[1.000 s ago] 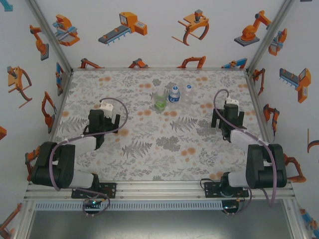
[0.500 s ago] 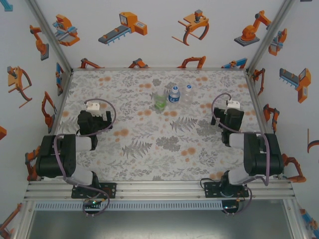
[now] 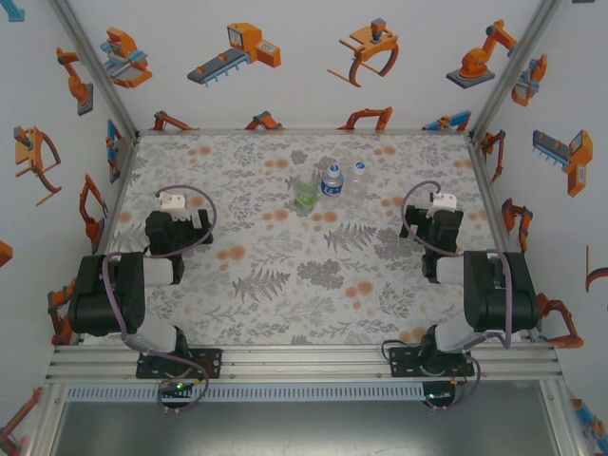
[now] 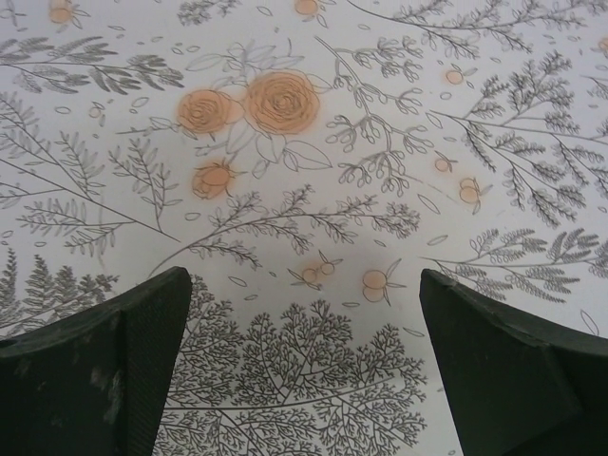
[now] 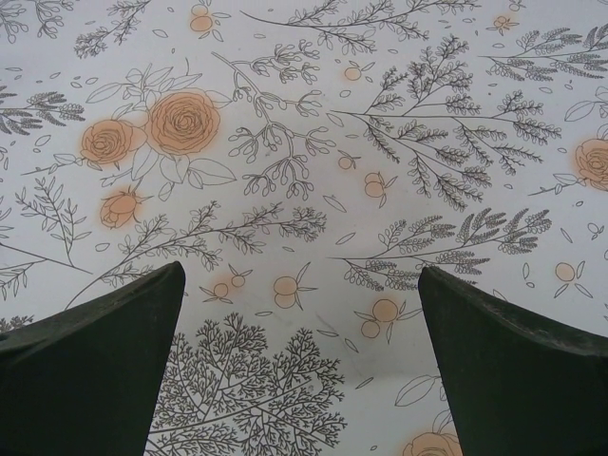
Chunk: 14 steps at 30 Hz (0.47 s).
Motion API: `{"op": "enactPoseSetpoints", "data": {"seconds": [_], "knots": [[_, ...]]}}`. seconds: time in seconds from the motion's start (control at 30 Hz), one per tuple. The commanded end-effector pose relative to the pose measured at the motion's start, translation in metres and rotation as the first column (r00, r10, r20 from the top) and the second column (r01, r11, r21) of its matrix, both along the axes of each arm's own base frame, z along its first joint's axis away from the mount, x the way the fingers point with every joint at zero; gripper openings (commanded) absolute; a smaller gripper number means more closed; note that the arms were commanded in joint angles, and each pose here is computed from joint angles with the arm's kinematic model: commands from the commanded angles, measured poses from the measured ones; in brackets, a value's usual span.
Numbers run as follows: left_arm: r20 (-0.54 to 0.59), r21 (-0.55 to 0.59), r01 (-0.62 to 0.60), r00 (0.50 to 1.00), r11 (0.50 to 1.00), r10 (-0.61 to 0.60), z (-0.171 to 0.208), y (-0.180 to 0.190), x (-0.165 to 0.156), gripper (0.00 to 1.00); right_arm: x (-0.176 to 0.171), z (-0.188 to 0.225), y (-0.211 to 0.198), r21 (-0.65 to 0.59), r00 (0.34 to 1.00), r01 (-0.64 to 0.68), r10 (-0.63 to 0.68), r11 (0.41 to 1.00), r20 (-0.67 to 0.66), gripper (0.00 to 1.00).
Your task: Screw on the bottle caps
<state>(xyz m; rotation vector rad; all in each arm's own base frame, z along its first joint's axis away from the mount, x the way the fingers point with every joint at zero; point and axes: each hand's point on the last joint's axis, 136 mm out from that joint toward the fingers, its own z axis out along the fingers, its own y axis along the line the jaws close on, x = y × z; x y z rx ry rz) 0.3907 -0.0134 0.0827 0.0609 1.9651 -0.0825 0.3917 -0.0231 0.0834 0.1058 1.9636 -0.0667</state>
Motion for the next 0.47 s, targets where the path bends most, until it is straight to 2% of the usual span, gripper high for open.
{"op": "enactPoseSetpoints", "data": {"seconds": [0.0, 0.17, 0.27, 0.43], "knots": [[0.017, -0.01, -0.035, 0.999, 0.999, 0.035, 0.0068, 0.0035, 0.006, 0.97, 0.0012, 0.0051, -0.0042, -0.005, 0.999, 0.013, -0.013, 1.0, 0.03, 0.99], [0.014, -0.011, -0.035, 0.999, 0.999, 0.035, 0.0063, 0.0034, 0.0061, 0.97, 0.0013, 0.0058, -0.0038, -0.005, 0.999, 0.011, -0.011, 1.0, 0.032, 0.99], [0.015, -0.01, -0.036, 0.999, 0.999, 0.036, 0.0065, 0.0036, 0.0063, 0.97, 0.0023, 0.0053, 0.0048, -0.004, 0.999, -0.041, 0.041, 0.999, 0.031, 0.99], [0.013, -0.012, -0.036, 0.999, 0.999, 0.037, 0.0061, 0.0036, 0.0061, 0.97, -0.0044, 0.0055, 0.0018, -0.006, 0.998, -0.023, 0.023, 1.0, 0.05, 0.99]]}}
